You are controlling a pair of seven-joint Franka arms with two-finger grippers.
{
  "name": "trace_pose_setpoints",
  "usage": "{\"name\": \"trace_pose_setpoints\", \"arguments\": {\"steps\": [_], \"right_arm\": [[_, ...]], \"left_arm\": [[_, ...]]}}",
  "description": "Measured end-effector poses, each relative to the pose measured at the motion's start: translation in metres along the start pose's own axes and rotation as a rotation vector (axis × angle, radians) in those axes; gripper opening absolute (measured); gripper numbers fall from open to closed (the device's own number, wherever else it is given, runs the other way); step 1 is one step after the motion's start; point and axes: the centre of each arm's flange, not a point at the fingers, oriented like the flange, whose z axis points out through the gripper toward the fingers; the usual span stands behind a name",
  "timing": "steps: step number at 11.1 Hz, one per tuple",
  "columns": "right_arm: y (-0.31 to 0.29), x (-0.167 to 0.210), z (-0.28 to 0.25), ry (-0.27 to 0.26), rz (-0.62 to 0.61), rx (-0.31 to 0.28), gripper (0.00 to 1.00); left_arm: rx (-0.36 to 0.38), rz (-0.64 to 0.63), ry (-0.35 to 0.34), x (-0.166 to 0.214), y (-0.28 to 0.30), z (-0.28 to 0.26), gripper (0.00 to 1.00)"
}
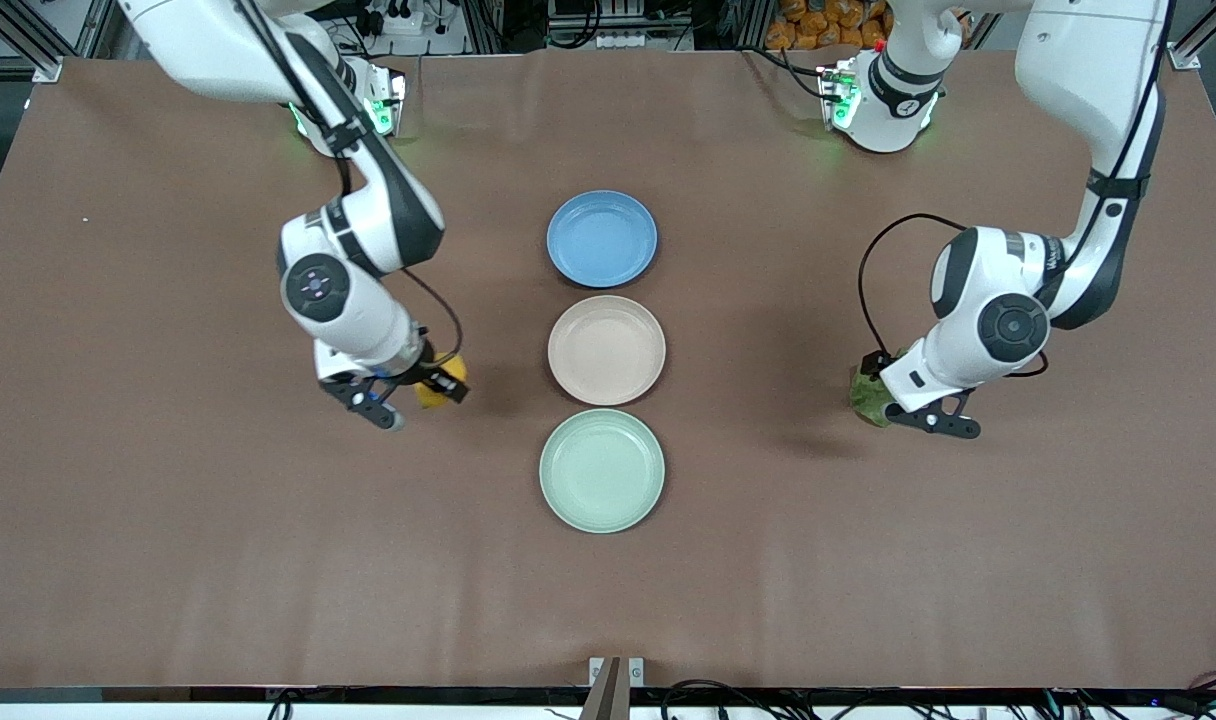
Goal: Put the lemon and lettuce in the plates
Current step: 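Carry the lemon onto the cream plate while the left gripper grasps lettuce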
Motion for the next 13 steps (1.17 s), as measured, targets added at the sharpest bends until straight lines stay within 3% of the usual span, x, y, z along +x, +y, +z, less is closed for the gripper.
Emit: {"name": "trace_pose_setpoints", "arguments": {"steps": [2, 6, 10, 11, 13], "right_arm": [[-0.040, -0.050, -0.009, -0.040, 0.081, 0.045, 0.70], [-0.107, -0.147, 0.013, -0.082, 0.200, 0.051, 0.70], [-0.129, -0.182, 0.086, -0.016, 0.203, -0.032, 0.70], [-0.127, -0.181, 0.101, -0.010, 0.196, -0.050, 0.70], [-0.126, -0.181, 0.110, -0.003, 0.188, -0.064, 0.70]], "left_arm": [[-0.001, 0.019, -0.030, 0.000, 0.011, 0.020, 1.00], [-0.007, 0.029, -0.070, 0.001, 0.017, 0.055, 1.00], [-0.011, 0.029, -0.070, 0.004, 0.017, 0.072, 0.94], [-0.011, 0.026, -0.065, 0.005, 0.015, 0.072, 0.89], [-0.011, 0.022, -0.053, 0.008, 0.013, 0.069, 0.59]]}}
